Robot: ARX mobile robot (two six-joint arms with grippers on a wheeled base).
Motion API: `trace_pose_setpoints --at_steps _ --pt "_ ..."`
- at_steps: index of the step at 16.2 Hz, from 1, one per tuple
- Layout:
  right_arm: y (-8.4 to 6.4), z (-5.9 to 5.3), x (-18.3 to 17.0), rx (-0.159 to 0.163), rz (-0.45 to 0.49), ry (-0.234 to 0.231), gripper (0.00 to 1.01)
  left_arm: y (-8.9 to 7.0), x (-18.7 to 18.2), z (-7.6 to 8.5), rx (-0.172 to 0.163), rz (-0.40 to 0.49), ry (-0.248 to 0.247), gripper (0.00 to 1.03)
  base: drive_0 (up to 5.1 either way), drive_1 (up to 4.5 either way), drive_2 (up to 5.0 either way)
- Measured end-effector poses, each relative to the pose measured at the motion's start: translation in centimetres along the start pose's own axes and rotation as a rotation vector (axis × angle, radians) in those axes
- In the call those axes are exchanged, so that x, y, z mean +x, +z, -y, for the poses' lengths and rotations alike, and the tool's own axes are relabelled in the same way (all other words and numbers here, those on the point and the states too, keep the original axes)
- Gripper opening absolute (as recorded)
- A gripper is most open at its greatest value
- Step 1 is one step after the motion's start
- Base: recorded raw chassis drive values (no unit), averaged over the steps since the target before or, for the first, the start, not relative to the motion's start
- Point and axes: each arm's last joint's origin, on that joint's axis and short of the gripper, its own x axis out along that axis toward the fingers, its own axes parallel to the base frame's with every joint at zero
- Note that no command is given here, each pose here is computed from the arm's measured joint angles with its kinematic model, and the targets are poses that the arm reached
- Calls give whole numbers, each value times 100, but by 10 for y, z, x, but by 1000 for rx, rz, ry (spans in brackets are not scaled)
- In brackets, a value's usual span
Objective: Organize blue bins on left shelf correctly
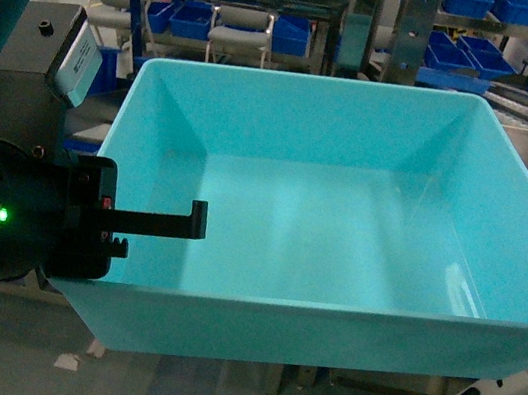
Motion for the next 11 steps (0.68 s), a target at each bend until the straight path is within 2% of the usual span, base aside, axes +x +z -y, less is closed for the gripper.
trace_pose_setpoints --at_steps 11 --pt "0 0 0 -1 1 0 2 0 0 0 0 1 1 2 -500 237 237"
